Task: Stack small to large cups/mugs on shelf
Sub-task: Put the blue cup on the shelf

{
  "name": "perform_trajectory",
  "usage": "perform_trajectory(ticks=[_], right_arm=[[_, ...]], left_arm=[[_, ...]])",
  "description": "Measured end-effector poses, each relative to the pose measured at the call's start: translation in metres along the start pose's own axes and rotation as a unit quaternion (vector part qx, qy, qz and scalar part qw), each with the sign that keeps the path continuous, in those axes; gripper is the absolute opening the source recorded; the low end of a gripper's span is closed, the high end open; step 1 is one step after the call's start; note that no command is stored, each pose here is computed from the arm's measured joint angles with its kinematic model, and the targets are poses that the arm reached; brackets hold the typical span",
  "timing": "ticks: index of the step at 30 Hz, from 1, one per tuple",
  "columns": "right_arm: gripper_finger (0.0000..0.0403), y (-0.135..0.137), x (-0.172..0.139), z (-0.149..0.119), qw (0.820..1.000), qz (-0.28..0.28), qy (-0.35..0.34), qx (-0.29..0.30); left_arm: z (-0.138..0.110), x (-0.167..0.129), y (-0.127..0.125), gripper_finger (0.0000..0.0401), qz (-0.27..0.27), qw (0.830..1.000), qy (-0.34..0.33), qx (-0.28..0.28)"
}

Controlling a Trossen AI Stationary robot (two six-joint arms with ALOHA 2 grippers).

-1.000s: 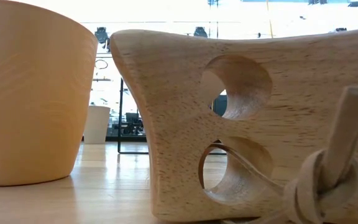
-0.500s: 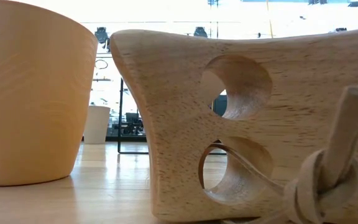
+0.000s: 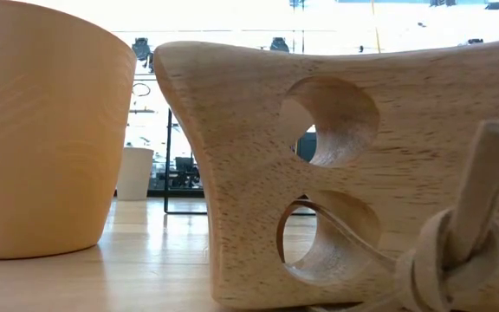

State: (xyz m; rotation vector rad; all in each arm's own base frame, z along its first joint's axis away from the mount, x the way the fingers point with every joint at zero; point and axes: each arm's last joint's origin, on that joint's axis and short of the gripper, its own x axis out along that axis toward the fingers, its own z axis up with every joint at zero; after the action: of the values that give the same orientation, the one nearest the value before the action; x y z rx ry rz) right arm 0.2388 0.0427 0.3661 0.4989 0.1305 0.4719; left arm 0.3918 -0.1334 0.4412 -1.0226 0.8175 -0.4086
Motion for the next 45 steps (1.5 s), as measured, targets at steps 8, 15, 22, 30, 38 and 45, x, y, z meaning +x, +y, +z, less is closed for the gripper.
perform_trajectory(ticks=[8,15,22,30,38,45], right_arm=[[0.0156,0.005,-0.011,0.002,1.0,0.005,0.005,-0.002],[0.0157,0.007,-0.039,0.009,1.0,-0.025,0.003,-0.005],[0.0157,0.014,-0.073,0.011,0.998,-0.057,0.006,0.0],[0.0157,0.025,-0.099,0.01,0.997,-0.072,-0.009,0.013],[0.0157,0.03,-0.111,0.008,0.996,-0.085,-0.015,0.026],[0.0157,0.031,-0.114,0.009,0.996,-0.083,-0.021,0.038]], left_arm=[[-0.001,0.0,-0.001,0.0308,-0.004,1.0,0.004,0.001],[-0.001,0.0,-0.002,0.0314,-0.006,1.0,0.004,0.0],[0.002,-0.001,0.0,0.0308,0.001,1.0,-0.012,0.02],[0.016,-0.013,0.008,0.031,0.032,0.996,-0.055,0.059],[0.019,-0.066,0.01,0.0308,0.134,0.977,-0.133,0.099],[0.009,-0.122,0.008,0.0308,0.247,0.938,-0.215,0.116]])
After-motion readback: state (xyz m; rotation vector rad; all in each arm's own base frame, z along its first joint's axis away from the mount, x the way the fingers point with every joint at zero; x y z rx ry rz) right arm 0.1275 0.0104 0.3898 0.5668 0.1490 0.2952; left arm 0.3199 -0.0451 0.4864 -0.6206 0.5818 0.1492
